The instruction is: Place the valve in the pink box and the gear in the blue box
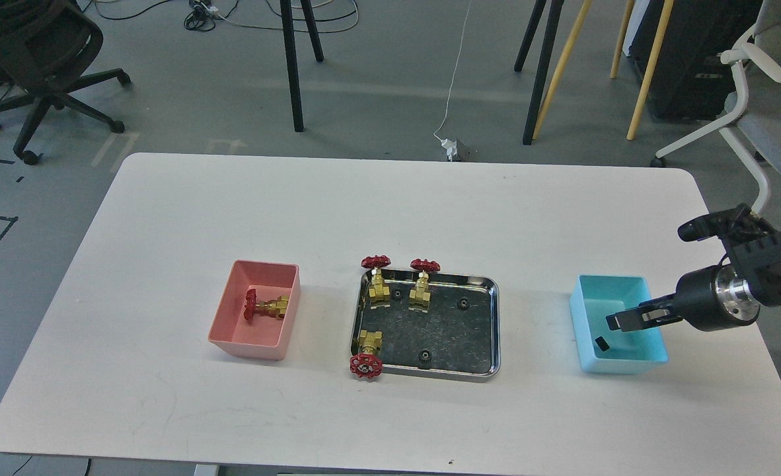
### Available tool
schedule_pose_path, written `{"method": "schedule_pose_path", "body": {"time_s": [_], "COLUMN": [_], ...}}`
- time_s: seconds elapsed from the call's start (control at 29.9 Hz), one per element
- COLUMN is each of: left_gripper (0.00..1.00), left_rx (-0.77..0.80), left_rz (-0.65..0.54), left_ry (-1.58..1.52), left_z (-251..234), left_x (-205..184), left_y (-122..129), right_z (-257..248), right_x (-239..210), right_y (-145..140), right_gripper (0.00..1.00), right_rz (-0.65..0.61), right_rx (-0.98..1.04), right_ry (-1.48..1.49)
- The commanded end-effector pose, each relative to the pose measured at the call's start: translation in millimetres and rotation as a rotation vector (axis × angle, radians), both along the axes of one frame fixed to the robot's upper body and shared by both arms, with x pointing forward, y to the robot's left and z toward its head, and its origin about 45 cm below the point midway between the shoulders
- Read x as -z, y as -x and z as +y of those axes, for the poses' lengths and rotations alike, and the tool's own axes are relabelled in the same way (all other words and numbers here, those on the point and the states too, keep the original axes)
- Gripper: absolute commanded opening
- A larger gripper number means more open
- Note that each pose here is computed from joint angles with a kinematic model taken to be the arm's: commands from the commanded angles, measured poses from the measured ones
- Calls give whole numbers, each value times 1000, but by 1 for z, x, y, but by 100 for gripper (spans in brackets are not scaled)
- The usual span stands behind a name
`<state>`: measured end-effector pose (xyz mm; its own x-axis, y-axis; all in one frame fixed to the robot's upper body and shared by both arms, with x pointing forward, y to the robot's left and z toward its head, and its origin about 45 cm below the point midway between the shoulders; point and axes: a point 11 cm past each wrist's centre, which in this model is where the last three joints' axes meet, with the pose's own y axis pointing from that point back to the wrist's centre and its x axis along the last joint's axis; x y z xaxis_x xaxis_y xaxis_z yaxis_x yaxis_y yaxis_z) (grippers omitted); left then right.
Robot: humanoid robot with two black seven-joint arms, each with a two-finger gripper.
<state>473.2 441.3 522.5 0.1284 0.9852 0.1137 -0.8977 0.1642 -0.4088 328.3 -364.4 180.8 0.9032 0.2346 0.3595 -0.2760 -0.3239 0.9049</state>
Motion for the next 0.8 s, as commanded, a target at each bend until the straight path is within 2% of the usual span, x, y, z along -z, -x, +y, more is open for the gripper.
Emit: {"method": "schedule_pose_path", "body": {"time_s": [0.0,0.13,0.27,0.43,0.5,0.64,0.77], "left_gripper": [98,98,98,98,98,99,99], "left_rx": [0,20,62,128,136,166,216], "left_rz": [12,70,154,236,258,317,365], "left_ry": [-6,-40,-121,-186,-193,-206,-273], "left_z": [0,-7,-24,-52,-56,-73,-101], "left_x": [3,15,39,68,75,94,118], "left_y": [-1,-4,-10,-17,-19,-23,-28], "right_z": [14,35,27,44,40,31,29], "right_x": [-17,-67,-124,-160,-166,-175,-159], "right_y": [-17,-51,-97,-144,-159,-194,-210], "right_gripper": [94,95,95,94,94,94,95], "right_rz": [-45,-147,-261,-296,-335,-553,-638], "right_rx": [66,186,419,605,696,988,1293], "right_ry": [-101,-321,-581,-854,-910,-981,-1017]}}
